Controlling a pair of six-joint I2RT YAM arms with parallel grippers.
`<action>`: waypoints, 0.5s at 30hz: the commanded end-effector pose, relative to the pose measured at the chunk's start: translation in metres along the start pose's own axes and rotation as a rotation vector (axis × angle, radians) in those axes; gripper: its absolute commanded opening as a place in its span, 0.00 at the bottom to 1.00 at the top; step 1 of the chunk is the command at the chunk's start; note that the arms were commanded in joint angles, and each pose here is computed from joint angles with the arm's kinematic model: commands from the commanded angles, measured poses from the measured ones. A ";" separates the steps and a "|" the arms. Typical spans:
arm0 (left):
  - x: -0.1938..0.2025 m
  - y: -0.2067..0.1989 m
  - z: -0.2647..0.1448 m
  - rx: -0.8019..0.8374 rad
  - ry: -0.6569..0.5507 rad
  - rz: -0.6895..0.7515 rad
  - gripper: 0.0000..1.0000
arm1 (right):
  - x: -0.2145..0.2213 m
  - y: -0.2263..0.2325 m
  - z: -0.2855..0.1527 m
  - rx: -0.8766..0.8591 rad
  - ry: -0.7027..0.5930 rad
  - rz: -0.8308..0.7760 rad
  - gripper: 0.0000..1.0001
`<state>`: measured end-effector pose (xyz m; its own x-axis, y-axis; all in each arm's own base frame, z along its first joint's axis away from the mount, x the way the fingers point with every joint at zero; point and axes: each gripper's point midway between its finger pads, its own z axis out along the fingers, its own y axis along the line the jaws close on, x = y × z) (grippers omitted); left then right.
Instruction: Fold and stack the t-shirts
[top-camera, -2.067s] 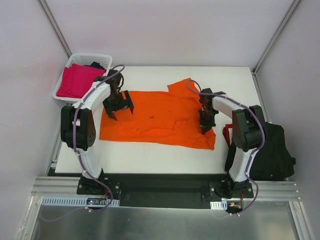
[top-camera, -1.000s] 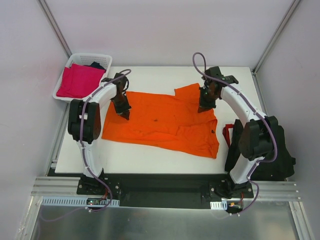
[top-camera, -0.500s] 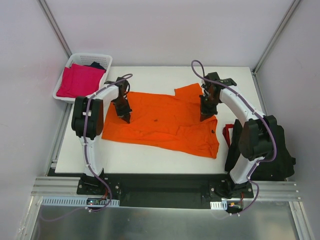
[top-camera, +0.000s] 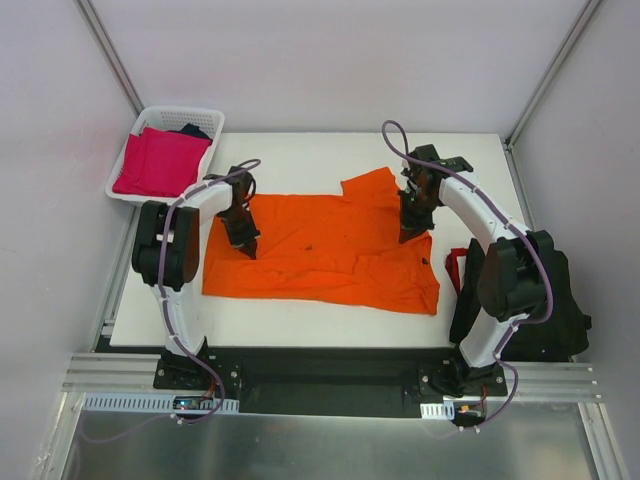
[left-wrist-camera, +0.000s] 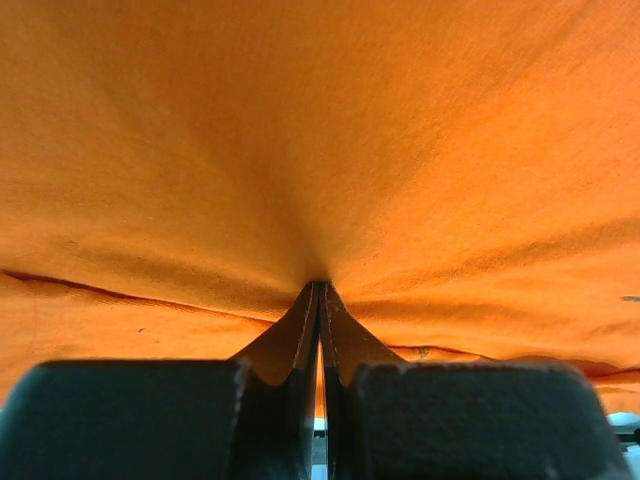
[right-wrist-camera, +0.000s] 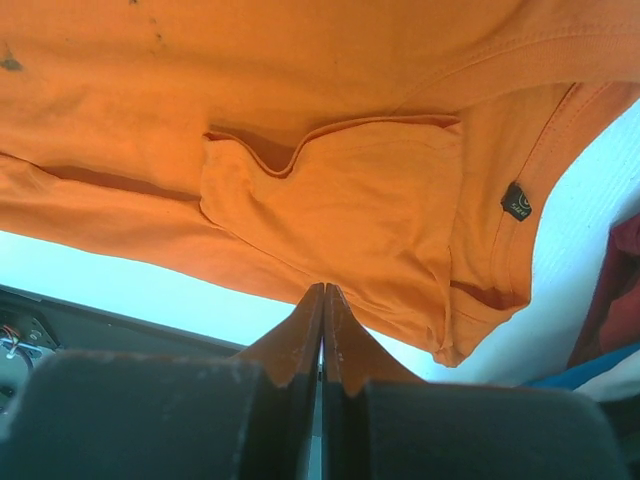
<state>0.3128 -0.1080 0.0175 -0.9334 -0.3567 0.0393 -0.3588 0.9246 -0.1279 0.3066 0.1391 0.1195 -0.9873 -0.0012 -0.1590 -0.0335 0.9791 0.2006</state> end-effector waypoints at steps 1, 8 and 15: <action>0.020 0.014 -0.005 -0.041 0.019 -0.025 0.00 | 0.003 0.007 -0.003 -0.023 0.011 -0.032 0.02; 0.039 0.025 -0.008 -0.050 0.027 -0.051 0.00 | 0.004 0.008 0.002 -0.032 0.015 -0.032 0.02; 0.032 0.019 -0.016 -0.036 -0.007 -0.039 0.15 | 0.000 0.011 0.003 -0.038 0.007 -0.041 0.02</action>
<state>0.2735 -0.1003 0.0168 -0.9160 -0.3932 0.0799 -0.3996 0.9121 -0.0921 0.3054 0.1448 0.1166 -0.9880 -0.0202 -0.1534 -0.0536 0.9747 0.2168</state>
